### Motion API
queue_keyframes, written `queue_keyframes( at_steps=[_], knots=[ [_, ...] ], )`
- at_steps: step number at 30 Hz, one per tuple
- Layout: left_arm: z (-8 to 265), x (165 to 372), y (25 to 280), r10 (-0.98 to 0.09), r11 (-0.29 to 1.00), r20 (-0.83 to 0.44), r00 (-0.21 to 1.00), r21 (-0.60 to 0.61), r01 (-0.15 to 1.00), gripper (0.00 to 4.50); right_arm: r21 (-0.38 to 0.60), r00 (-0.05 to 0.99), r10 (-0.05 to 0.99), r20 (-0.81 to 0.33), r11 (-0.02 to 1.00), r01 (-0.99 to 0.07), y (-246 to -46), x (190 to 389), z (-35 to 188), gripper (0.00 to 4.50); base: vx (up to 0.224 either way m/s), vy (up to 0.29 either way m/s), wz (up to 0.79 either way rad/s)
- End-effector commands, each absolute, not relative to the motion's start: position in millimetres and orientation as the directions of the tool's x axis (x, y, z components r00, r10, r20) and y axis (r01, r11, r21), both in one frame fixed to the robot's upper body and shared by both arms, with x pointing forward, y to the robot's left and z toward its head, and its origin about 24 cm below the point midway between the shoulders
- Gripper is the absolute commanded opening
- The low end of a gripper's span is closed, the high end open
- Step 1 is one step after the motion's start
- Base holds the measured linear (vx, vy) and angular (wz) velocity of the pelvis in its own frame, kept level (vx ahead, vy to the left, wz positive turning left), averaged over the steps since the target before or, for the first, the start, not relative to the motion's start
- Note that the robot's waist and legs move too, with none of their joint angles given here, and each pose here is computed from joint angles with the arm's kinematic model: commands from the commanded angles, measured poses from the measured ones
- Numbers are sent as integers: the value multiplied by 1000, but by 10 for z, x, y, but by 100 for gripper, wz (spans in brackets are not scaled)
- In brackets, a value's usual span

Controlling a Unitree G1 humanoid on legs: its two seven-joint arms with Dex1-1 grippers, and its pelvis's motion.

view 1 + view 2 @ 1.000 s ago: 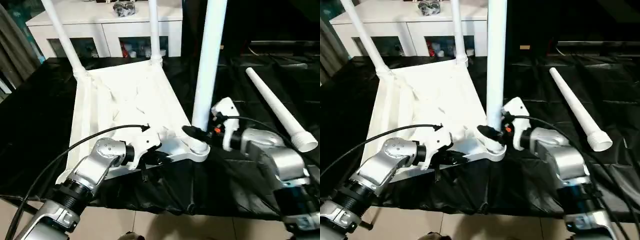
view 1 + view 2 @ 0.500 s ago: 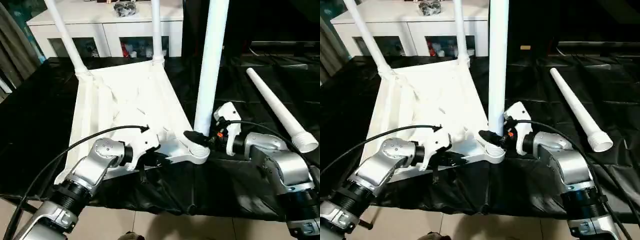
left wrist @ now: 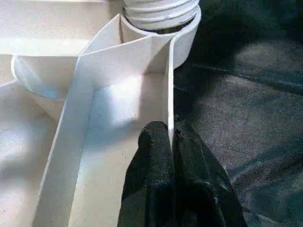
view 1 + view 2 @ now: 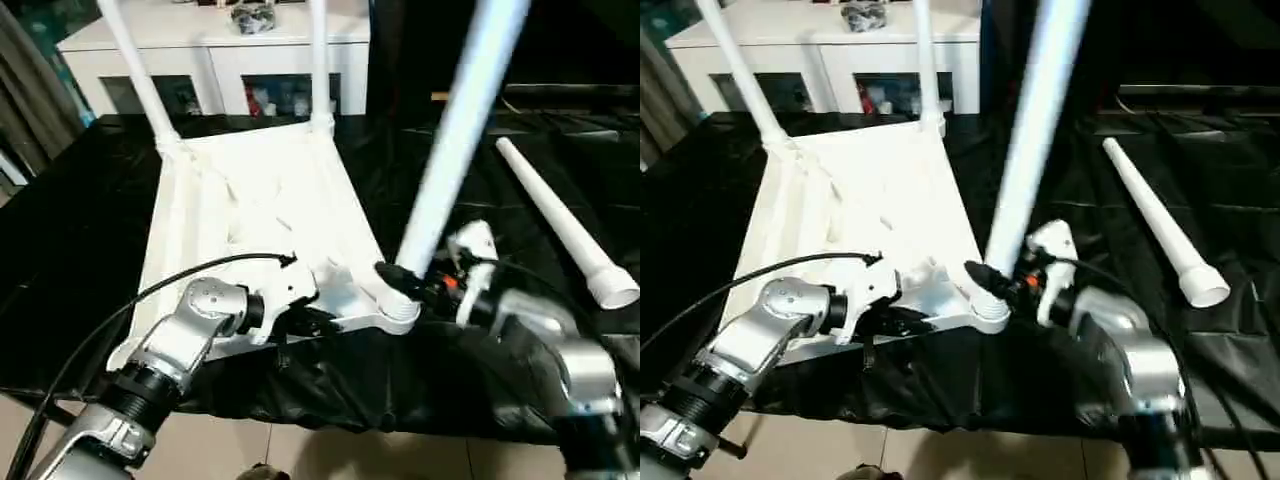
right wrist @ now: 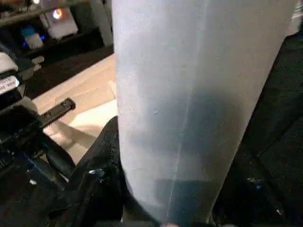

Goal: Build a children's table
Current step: Insert table leg to table base

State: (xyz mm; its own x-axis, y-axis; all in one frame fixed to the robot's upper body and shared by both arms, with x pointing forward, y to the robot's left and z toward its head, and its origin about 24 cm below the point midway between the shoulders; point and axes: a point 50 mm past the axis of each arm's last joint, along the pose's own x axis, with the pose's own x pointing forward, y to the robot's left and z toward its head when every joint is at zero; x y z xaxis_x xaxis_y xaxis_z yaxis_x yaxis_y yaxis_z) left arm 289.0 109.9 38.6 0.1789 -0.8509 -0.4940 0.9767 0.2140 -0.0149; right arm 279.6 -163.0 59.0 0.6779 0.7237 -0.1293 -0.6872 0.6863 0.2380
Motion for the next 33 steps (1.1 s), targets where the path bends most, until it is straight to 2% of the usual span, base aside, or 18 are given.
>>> queue_keyframes(
  at_steps=[1,8,13,25,33],
  knots=[
    [459,2933,1130,-868,235,-452,208,-3,972,0,287,713,657,-245,751,-594,-1754,2681,283,189,0,0,0],
    [470,2961,1108,-865,249,-447,227,10,969,0,195,726,648,-230,761,-618,-1674,2642,296,189,0,0,0],
    [477,2960,1109,-865,241,-450,222,16,970,0,145,680,687,-257,723,-676,-1575,2633,305,189,0,0,0],
    [518,2944,1198,-853,207,-482,201,41,978,0,108,519,768,-375,592,-798,-1455,2746,279,189,0,0,0],
    [545,2932,1226,-853,182,-491,179,43,982,0,120,453,807,-378,528,-841,-1451,2687,251,189,0,0,0]
  ],
)
